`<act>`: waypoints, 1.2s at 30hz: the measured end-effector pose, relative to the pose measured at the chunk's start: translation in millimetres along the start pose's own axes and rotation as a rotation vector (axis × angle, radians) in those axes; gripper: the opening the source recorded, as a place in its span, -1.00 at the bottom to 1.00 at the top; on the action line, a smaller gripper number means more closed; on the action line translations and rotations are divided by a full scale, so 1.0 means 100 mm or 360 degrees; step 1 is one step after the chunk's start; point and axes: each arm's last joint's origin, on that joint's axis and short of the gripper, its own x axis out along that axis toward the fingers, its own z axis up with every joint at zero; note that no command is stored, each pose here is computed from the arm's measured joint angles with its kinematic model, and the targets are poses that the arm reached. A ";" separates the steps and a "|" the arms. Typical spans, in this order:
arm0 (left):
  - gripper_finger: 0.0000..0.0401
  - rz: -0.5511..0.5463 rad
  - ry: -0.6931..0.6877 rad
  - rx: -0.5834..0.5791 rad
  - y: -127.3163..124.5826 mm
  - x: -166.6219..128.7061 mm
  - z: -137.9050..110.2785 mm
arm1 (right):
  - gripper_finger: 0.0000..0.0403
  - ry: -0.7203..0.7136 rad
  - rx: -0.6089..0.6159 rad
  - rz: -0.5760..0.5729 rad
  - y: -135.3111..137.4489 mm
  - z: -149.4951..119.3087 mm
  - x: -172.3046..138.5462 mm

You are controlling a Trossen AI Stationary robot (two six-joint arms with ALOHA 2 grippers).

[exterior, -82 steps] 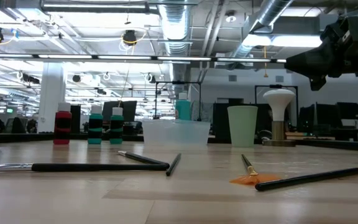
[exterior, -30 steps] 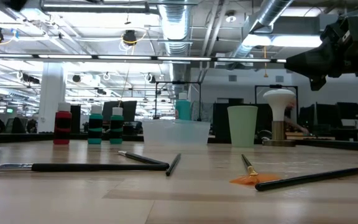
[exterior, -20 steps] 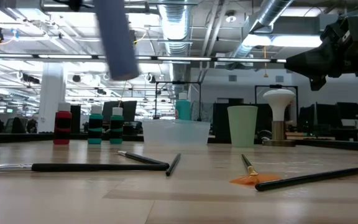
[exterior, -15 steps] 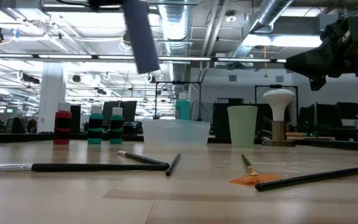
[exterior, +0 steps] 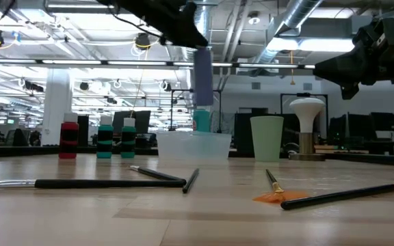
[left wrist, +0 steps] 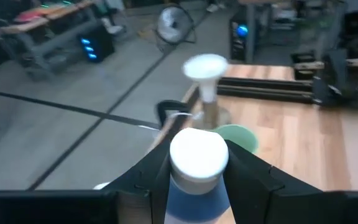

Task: Pick & Place Paint Supplies
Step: Put the large blue paint bottle into the transparent bin

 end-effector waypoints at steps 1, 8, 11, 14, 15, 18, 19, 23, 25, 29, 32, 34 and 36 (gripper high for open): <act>-0.40 -0.0004 0.0013 0.0006 -0.02 0.06 -0.01 | -0.68 0.0000 0.0000 0.0000 0.00 0.00 0.00; -0.40 0.0083 0.0067 0.0008 -0.08 0.32 -0.17 | -0.68 0.0000 0.0000 0.0000 0.00 0.00 0.00; -0.40 0.0101 0.0040 0.0037 -0.05 0.35 -0.17 | -0.68 0.0000 0.0000 0.0000 0.00 0.00 0.00; -0.38 0.0123 -0.0036 0.0027 -0.04 0.39 -0.13 | -0.68 0.0000 0.0000 0.0000 0.00 0.00 0.00; -0.38 0.0124 -0.0034 0.0025 -0.03 0.39 -0.14 | -0.68 0.0001 0.0000 0.0000 0.00 0.00 0.00; -0.39 0.0117 -0.0001 0.0033 -0.05 0.45 -0.19 | -0.68 0.0000 0.0000 -0.0001 0.00 0.00 0.00; -0.40 0.0105 0.0018 0.0038 -0.06 0.47 -0.22 | -0.68 0.0000 0.0000 0.0000 0.00 0.00 0.00; -0.39 0.0121 0.0009 0.0020 -0.07 0.52 -0.26 | -0.68 0.0001 0.0000 0.0000 0.00 0.00 0.00; -0.38 0.0138 0.0011 0.0000 -0.07 0.56 -0.28 | -0.68 0.0000 0.0000 0.0001 0.00 0.00 0.00; -0.40 0.0139 0.0032 0.0000 -0.10 0.66 -0.38 | -0.68 0.0000 0.0000 0.0000 0.00 0.00 0.00; -0.40 0.0140 0.0048 0.0006 -0.12 0.73 -0.44 | -0.68 0.0000 0.0000 0.0000 0.00 0.00 0.00; -0.38 0.0143 0.0071 0.0010 -0.12 0.76 -0.48 | -0.68 0.0001 0.0000 0.0000 0.00 0.00 0.00; -0.37 0.0149 0.0088 0.0013 -0.11 0.80 -0.52 | -0.68 0.0000 0.0000 0.0001 0.00 0.00 0.00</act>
